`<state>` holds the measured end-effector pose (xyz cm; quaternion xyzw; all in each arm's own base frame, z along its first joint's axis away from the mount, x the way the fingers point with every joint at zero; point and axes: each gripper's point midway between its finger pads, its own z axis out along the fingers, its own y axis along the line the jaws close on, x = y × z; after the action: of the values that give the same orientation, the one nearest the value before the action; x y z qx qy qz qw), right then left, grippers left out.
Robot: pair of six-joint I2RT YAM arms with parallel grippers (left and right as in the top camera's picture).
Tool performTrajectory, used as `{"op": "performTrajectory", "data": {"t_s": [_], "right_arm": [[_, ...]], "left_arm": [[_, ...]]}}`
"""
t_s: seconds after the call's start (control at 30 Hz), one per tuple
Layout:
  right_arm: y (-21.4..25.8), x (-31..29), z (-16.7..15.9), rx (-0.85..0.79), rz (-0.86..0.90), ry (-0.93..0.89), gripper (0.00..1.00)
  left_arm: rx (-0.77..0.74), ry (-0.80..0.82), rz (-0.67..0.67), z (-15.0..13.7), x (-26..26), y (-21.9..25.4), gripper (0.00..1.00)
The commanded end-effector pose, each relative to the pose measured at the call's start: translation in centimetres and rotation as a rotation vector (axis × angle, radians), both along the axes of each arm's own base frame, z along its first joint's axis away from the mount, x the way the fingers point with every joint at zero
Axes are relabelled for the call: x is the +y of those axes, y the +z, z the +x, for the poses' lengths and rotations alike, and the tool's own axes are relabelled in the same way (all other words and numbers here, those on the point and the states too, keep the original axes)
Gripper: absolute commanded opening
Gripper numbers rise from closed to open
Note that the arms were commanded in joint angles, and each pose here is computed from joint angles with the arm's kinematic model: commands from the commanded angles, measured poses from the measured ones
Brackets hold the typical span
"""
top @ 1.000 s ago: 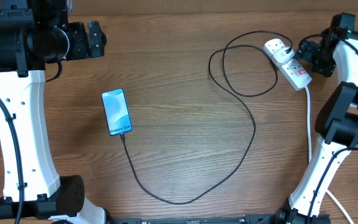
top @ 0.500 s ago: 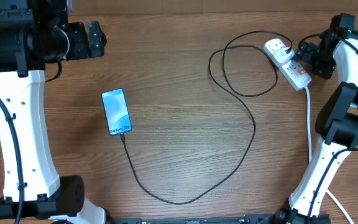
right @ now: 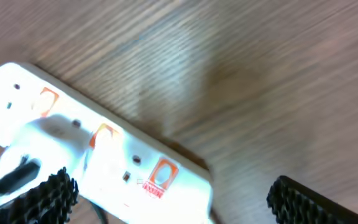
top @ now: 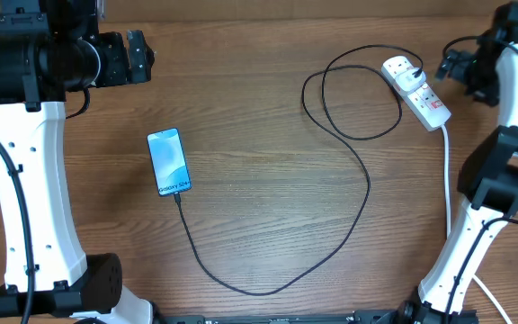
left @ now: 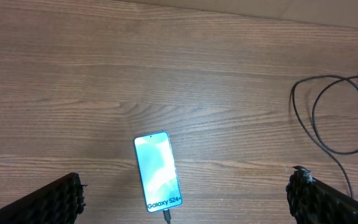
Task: Plug charger to phone and switch on socket
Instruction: 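Lift the right gripper up and away from the power strip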
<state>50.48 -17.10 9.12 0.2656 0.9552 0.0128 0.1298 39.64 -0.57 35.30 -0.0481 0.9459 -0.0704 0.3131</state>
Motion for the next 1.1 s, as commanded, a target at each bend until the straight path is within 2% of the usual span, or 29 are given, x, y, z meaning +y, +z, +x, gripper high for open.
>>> {"op": "performTrajectory", "data": {"t_s": [0.0,0.23,0.4,0.77,1.07], "right_arm": [[7.7,-0.2,-0.4,-0.117,-0.038,-0.001,1.0],[15.3,4.9,-3.9,-0.175,0.062,0.069,1.0],[21.3,8.3,-6.8,-0.262,0.045,0.126,1.0],[34.4,16.1,-16.5,-0.573,0.018,0.289,1.0],[40.9,21.0,-24.5,-0.809,0.123,0.441,1.0]], "left_arm": [[-0.01,0.002,-0.016,0.1,-0.3,0.3,1.0],[-0.01,0.002,-0.016,0.1,-0.3,0.3,1.0],[-0.01,0.002,-0.016,0.1,-0.3,0.3,1.0],[-0.01,0.002,-0.016,0.1,-0.3,0.3,1.0],[-0.01,0.002,-0.016,0.1,-0.3,0.3,0.99]]}}
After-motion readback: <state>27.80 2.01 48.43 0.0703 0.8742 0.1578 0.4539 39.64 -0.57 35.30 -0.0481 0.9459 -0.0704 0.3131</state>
